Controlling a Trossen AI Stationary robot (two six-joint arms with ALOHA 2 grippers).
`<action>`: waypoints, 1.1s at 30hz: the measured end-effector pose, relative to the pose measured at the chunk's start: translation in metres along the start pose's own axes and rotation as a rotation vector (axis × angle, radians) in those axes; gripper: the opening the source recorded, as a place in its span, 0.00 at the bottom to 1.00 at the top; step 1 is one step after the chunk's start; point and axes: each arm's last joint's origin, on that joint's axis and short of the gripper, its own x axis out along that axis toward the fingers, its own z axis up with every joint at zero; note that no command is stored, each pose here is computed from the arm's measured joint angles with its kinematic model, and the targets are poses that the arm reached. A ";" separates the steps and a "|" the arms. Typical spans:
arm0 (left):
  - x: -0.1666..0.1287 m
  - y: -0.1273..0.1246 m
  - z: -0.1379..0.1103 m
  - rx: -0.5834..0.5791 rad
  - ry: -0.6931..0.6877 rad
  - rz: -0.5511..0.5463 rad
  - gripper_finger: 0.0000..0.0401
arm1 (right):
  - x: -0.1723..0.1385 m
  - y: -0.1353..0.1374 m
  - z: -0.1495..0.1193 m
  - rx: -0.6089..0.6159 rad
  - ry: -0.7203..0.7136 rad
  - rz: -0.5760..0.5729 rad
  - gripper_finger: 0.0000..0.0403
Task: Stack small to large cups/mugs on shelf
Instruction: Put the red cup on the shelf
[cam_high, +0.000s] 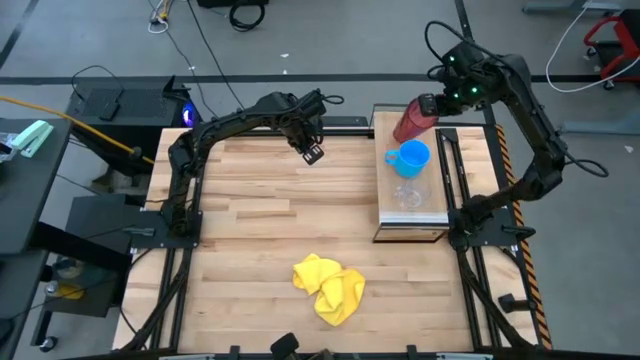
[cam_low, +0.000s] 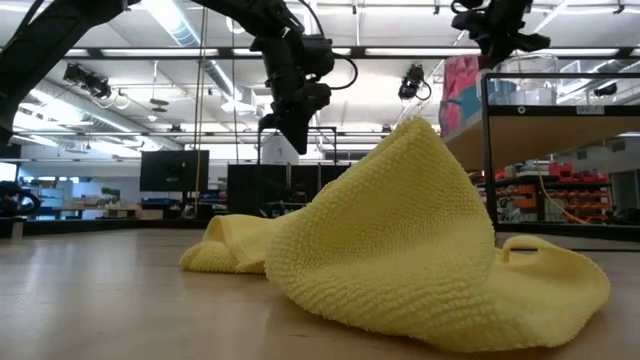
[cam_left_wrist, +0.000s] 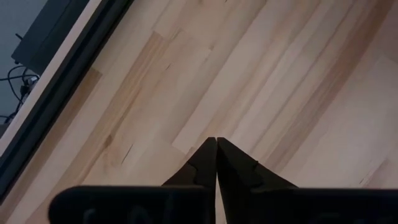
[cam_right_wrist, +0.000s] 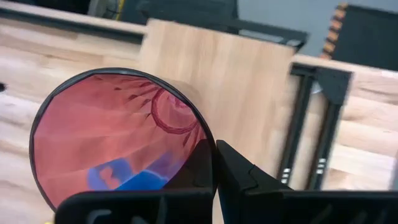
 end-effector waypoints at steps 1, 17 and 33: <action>0.000 0.000 0.000 0.001 0.000 -0.001 0.05 | -0.002 -0.001 -0.001 0.001 -0.010 -0.009 0.01; 0.000 -0.001 0.001 -0.009 -0.005 -0.026 0.05 | 0.003 -0.002 0.003 0.023 -0.018 -0.065 0.02; 0.000 -0.001 0.001 -0.009 -0.013 -0.027 0.04 | 0.011 0.000 0.008 0.009 0.005 -0.075 0.02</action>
